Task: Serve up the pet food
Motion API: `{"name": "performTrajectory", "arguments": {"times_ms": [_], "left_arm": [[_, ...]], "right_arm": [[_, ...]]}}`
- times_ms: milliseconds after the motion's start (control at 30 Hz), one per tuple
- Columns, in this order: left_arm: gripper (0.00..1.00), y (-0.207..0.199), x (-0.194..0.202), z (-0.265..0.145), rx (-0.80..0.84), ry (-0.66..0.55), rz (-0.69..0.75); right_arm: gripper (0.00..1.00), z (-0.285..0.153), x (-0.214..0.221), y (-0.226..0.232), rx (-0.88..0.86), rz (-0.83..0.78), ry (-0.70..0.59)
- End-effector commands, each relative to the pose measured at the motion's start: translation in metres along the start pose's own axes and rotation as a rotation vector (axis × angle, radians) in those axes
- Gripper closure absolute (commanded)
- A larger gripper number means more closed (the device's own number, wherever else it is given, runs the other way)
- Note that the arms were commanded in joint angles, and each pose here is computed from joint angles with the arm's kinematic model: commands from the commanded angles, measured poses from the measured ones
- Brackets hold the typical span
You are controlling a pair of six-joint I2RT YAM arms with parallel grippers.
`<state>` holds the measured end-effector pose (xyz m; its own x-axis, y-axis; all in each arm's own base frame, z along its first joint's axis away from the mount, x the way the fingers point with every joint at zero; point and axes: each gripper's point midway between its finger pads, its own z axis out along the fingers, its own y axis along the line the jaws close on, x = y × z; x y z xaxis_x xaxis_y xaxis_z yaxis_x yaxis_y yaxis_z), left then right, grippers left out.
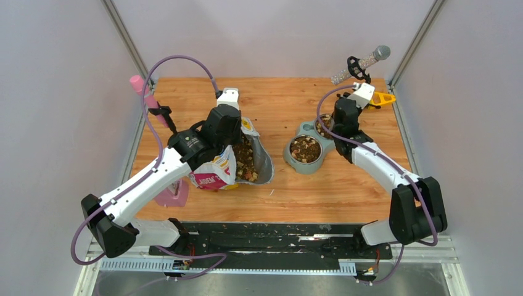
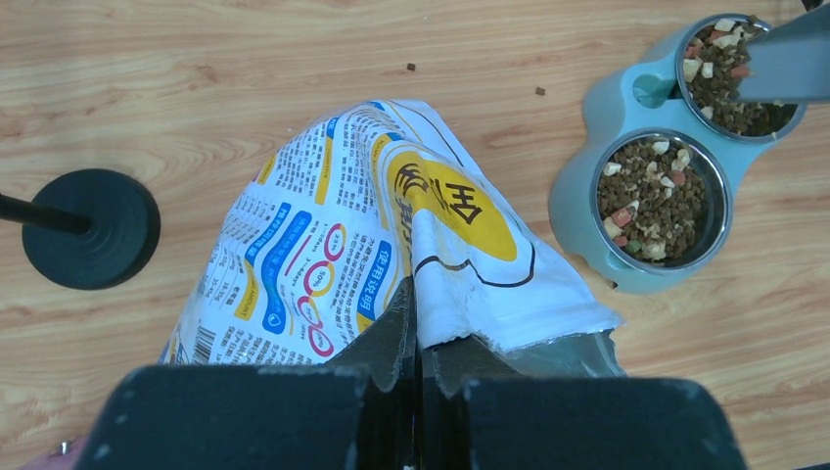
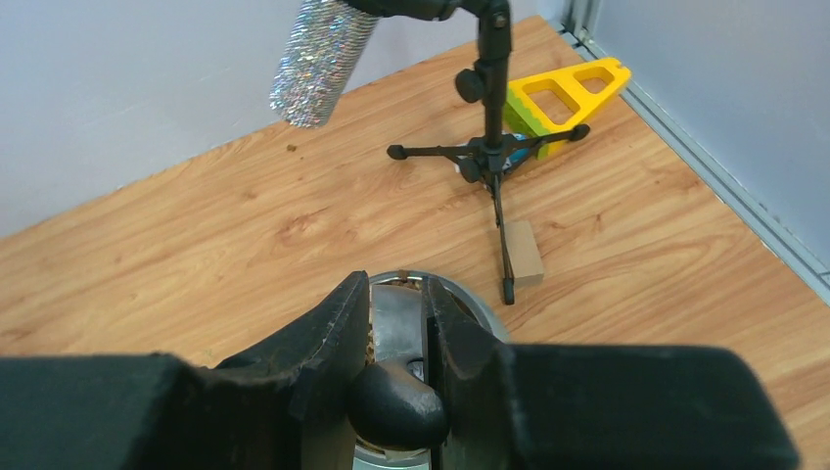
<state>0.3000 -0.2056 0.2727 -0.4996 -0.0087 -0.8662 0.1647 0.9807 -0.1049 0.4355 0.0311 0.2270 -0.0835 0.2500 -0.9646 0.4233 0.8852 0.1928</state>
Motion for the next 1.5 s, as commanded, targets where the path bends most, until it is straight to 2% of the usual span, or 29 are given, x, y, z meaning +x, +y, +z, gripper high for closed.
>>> {"name": "performTrajectory", "arguments": {"times_ms": [0,333,467,533,600,700,800,900,1067,1133,1267,1467], "left_arm": [[1.00,-0.001,-0.057,-0.027,0.034,-0.195,-0.104],[1.00,0.000,-0.057,-0.027,0.031,-0.198,-0.102],[1.00,-0.001,-0.057,-0.026,0.031,-0.196,-0.100],[1.00,0.000,-0.056,-0.026,0.030,-0.194,-0.098],[1.00,0.000,-0.057,-0.027,0.032,-0.197,-0.099],[1.00,-0.002,-0.057,-0.028,0.045,-0.197,-0.095],[1.00,-0.001,-0.058,-0.029,0.043,-0.203,-0.100],[1.00,-0.002,-0.059,-0.030,0.054,-0.205,-0.099],[1.00,-0.001,-0.060,-0.032,0.054,-0.213,-0.100],[1.00,-0.002,-0.060,-0.032,0.056,-0.215,-0.101],[1.00,-0.001,-0.059,-0.032,0.060,-0.214,-0.103],[1.00,-0.002,-0.061,-0.035,0.070,-0.220,-0.109]], "right_arm": [[1.00,-0.002,-0.039,0.029,-0.086,-0.032,-0.096],[1.00,-0.013,-0.066,0.022,-0.076,-0.132,-0.177],[1.00,-0.022,-0.062,0.032,-0.149,-0.164,-0.146],[1.00,-0.032,-0.072,0.024,-0.117,-0.098,-0.188],[1.00,-0.034,-0.073,0.020,-0.182,-0.037,-0.242],[1.00,-0.035,-0.060,0.019,-0.165,-0.044,-0.152],[1.00,-0.037,-0.067,0.014,-0.182,0.017,-0.193],[1.00,-0.039,-0.061,0.017,-0.196,0.039,-0.113],[1.00,-0.051,-0.072,0.009,-0.234,0.130,-0.145],[1.00,-0.049,-0.073,-0.001,-0.190,0.143,-0.140],[1.00,-0.051,-0.067,-0.030,-0.071,0.326,-0.117],[1.00,-0.081,-0.037,-0.067,-0.039,0.652,-0.038]]}}
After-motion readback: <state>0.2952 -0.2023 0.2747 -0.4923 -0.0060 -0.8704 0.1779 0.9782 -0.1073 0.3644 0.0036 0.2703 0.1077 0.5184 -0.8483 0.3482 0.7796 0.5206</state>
